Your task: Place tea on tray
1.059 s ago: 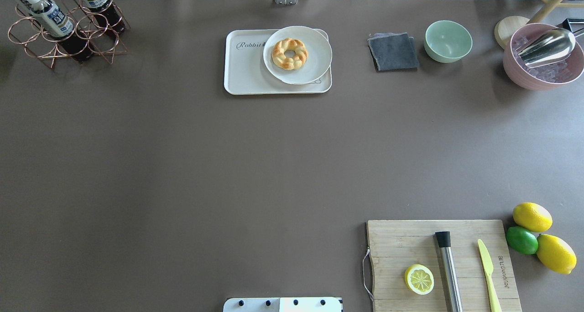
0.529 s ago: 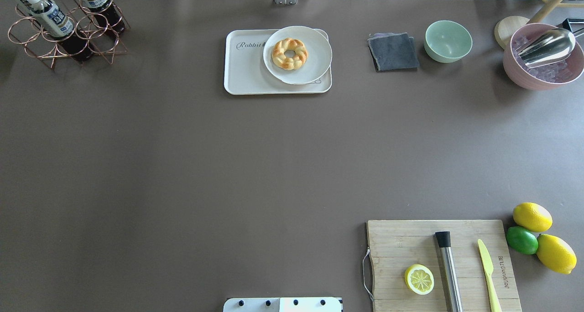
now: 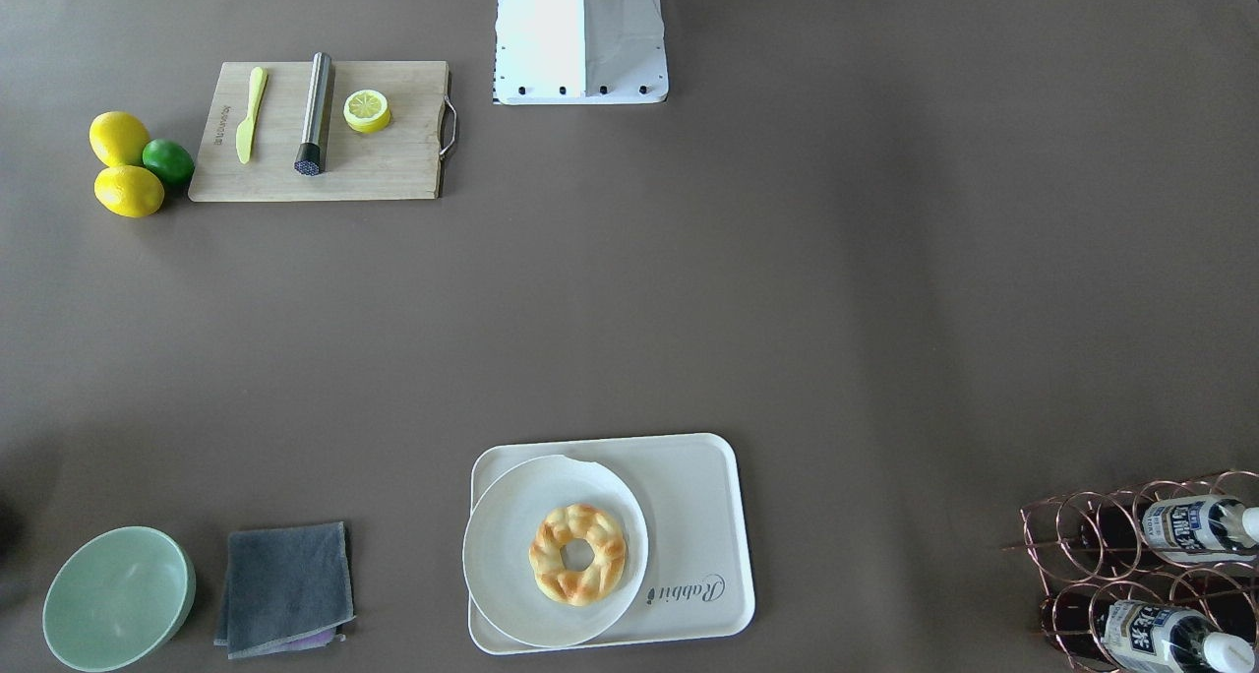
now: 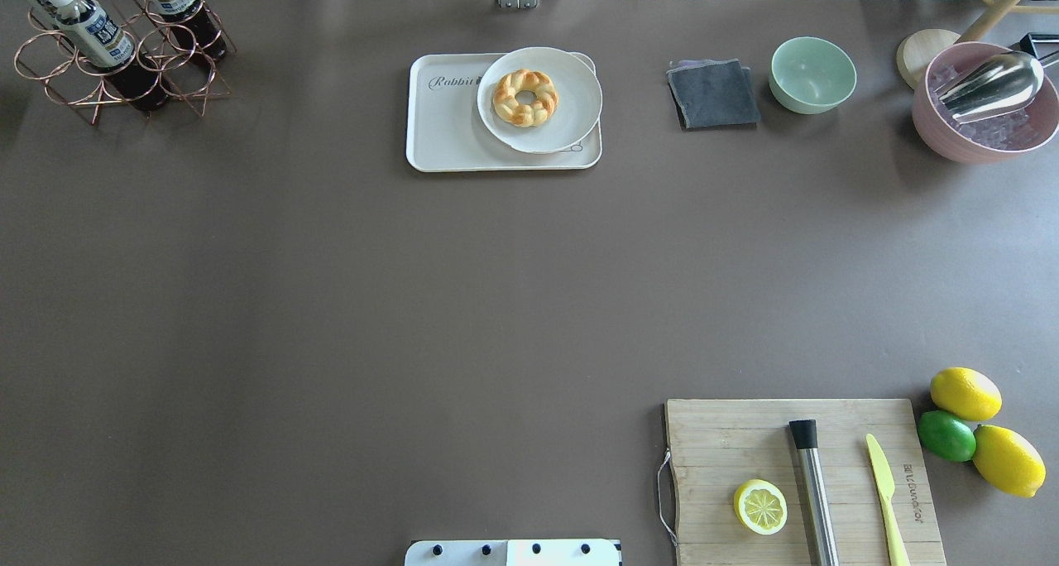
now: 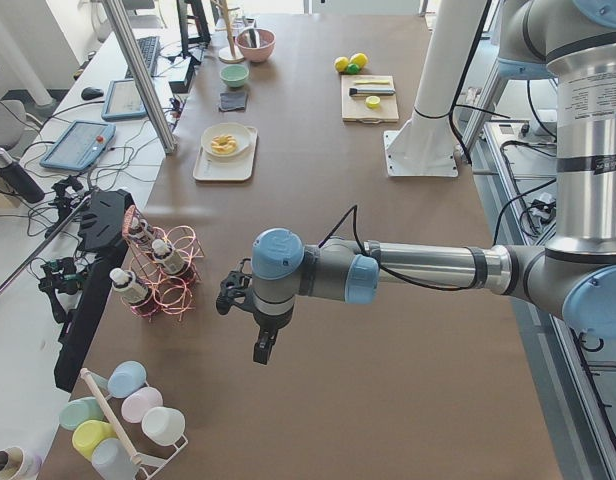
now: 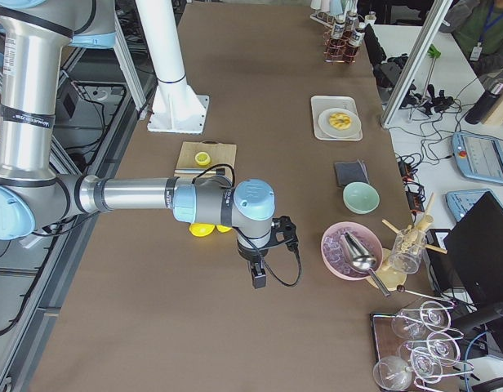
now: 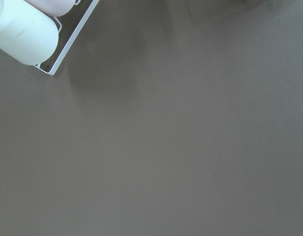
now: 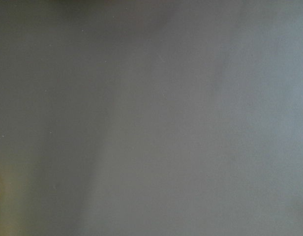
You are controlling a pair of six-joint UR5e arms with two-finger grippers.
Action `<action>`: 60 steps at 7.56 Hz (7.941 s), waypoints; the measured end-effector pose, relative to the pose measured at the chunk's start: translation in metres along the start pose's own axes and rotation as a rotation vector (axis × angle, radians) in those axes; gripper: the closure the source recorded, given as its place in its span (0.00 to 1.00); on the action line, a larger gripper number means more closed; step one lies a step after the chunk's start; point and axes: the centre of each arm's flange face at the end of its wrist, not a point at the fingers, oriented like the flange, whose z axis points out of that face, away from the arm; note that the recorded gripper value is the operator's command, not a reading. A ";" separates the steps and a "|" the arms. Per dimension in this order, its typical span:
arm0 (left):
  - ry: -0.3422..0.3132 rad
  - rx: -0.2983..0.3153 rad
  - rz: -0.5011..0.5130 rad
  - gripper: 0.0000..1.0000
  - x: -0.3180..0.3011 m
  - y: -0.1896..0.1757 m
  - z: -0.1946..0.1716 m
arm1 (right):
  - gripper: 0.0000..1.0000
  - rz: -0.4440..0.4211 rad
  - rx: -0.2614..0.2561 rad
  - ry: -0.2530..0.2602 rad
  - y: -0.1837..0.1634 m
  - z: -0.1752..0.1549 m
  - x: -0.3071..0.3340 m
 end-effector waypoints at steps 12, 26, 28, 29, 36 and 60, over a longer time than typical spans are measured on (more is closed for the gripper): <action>0.132 0.346 -0.069 0.32 0.159 -0.142 -0.012 | 0.00 -0.036 0.281 -0.191 -0.110 -0.015 -0.152; 0.000 0.466 -0.138 0.39 0.193 -0.297 0.052 | 0.00 -0.056 0.319 -0.273 -0.127 -0.008 -0.222; -0.008 0.473 -0.140 0.32 0.202 -0.299 0.058 | 0.00 -0.055 0.319 -0.272 -0.127 -0.007 -0.222; -0.006 0.473 -0.141 0.31 0.200 -0.299 0.056 | 0.00 -0.056 0.319 -0.272 -0.127 -0.007 -0.222; 0.005 0.450 -0.143 0.31 0.168 -0.296 0.053 | 0.00 -0.060 0.322 -0.274 -0.126 -0.010 -0.224; 0.117 0.593 -0.097 1.00 0.247 -0.234 -0.139 | 0.02 -0.119 0.343 -0.333 -0.127 -0.023 -0.238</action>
